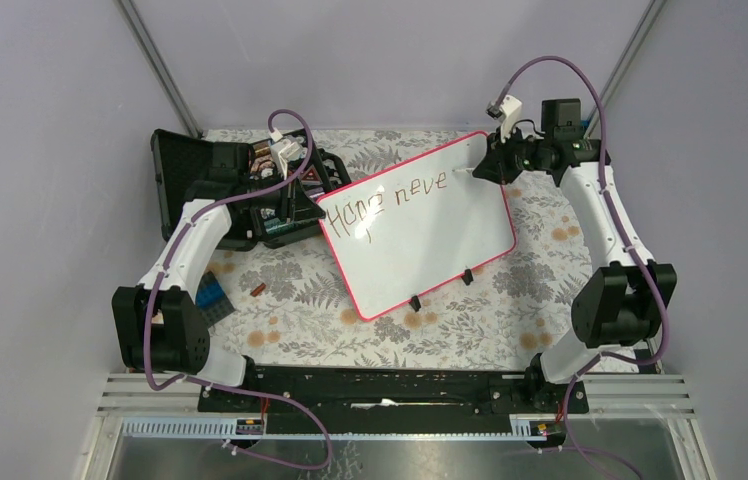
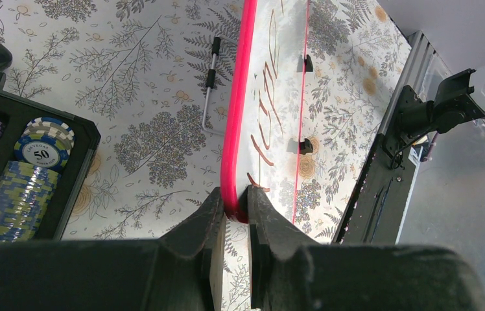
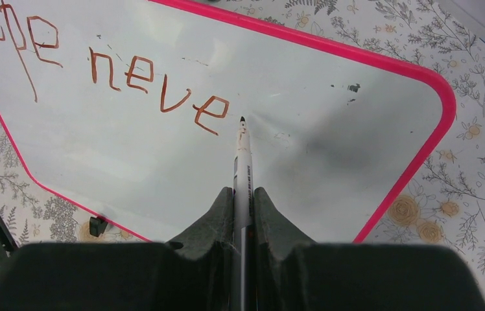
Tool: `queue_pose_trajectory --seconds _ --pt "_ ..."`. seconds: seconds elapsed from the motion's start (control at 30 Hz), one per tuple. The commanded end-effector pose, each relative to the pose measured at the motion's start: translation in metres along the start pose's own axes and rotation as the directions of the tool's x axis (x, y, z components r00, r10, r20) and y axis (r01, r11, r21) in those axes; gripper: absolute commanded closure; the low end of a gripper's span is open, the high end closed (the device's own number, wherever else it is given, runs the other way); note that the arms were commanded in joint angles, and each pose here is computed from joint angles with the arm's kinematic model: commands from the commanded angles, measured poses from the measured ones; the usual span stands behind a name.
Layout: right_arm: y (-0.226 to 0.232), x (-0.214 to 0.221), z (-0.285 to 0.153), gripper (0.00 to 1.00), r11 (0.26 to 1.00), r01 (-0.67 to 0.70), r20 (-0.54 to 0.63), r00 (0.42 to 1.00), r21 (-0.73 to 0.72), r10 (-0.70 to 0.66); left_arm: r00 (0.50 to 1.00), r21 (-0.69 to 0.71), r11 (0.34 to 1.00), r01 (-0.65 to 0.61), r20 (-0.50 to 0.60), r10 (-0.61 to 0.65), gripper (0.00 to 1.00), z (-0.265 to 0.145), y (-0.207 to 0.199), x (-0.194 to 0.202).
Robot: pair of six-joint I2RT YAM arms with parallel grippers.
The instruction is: Write a sentence on the whiteboard
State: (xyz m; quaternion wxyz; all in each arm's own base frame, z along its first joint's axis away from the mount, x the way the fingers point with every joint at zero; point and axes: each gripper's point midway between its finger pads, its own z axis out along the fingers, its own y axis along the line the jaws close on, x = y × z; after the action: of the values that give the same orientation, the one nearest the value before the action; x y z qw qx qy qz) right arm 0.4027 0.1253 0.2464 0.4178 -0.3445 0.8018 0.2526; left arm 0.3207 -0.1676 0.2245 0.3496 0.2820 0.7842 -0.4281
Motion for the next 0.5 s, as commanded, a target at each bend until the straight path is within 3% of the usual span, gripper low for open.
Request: queue_pose_trajectory --seconds 0.0,0.47 --pt "0.0045 -0.0212 0.0007 1.00 0.999 0.043 0.045 0.998 -0.023 -0.042 0.994 -0.007 0.994 -0.110 0.009 0.110 1.00 0.0052 0.0014 -0.0106" --pt "-0.0029 -0.0189 0.0100 1.00 0.999 0.044 0.024 0.999 -0.011 -0.044 0.994 -0.005 0.994 -0.109 0.006 0.109 1.00 0.0060 0.0015 -0.0093"
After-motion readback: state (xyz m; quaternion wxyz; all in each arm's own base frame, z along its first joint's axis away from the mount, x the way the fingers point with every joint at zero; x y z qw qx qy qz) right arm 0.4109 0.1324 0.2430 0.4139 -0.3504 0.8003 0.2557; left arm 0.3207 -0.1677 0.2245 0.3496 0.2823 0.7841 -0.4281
